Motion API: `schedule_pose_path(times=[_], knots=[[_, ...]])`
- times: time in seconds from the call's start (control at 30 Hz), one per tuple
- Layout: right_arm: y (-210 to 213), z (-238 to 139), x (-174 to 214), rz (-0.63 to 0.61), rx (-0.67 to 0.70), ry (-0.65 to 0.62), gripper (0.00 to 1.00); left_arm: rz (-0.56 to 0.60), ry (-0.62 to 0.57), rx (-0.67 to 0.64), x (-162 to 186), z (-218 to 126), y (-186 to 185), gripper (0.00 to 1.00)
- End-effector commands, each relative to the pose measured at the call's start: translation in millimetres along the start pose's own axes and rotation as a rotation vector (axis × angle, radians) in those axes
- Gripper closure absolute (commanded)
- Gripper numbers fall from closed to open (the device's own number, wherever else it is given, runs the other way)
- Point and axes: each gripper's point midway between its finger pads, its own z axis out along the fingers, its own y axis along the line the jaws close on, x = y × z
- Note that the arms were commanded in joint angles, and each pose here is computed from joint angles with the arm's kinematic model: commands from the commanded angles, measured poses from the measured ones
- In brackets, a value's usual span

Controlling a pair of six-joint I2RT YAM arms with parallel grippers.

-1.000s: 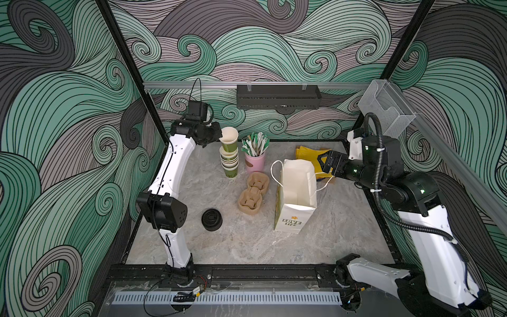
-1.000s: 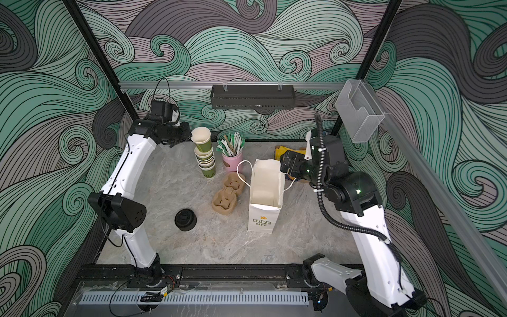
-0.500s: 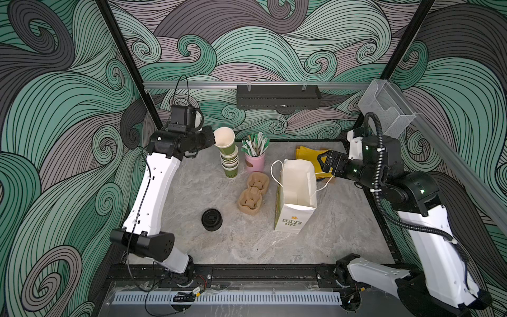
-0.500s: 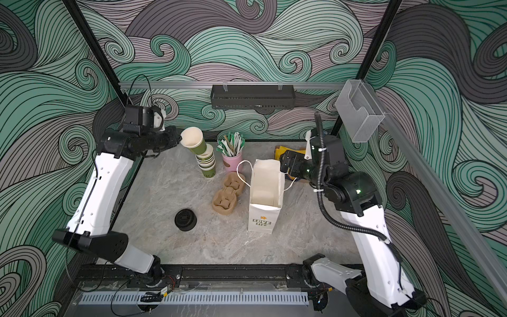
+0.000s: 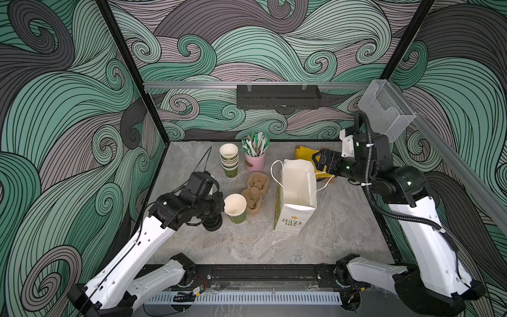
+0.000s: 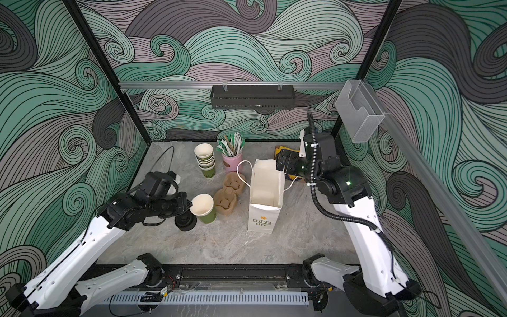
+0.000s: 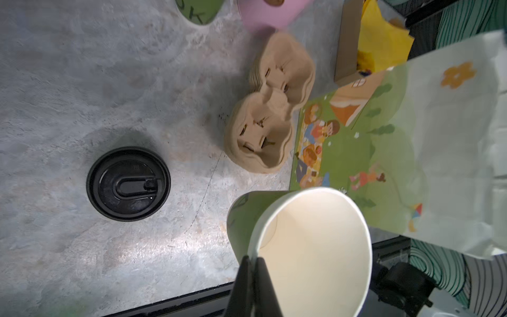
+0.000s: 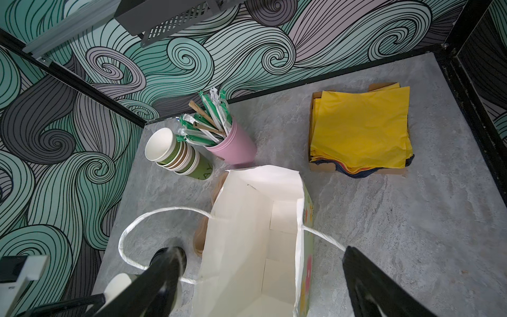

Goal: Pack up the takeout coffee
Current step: 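Lift the top cup off the stack and set it upright near the carrier, then swing the right arm across to the black lid while the left arm withdraws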

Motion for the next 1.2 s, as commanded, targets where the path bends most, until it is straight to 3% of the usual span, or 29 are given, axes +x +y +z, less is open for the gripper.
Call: schedule_pose_path(times=[0.0,0.23,0.77,0.83,0.93,1.07,1.17], knots=[[4.9,0.3,-2.8,-0.016,-0.02,-0.007,0.07,0.042,-0.012,-0.001,3.0,21.9,-7.4,1.0],[1.5,-6.9,-4.9,-0.017,-0.009,-0.031,0.07,0.095,0.003,-0.036,19.3,62.2,0.6,1.0],[3.4,-7.6,-6.0,-0.022,-0.017,-0.031,0.06,0.138,0.036,-0.112,42.5,84.7,27.9,1.0],[2.9,-8.6,-5.7,-0.021,-0.015,-0.031,0.06,0.144,0.036,-0.113,42.6,83.7,27.8,0.73],[1.8,-9.0,-3.7,-0.026,-0.011,-0.023,0.06,0.15,0.022,-0.101,40.1,76.7,25.4,0.43],[6.6,-11.2,-1.6,-0.061,-0.022,0.021,0.08,0.16,-0.077,-0.051,19.7,51.6,11.8,0.27],[27.2,-9.4,-0.7,-0.13,-0.059,0.086,0.1,0.133,-0.293,-0.014,-21.3,15.2,-1.6,0.2]])
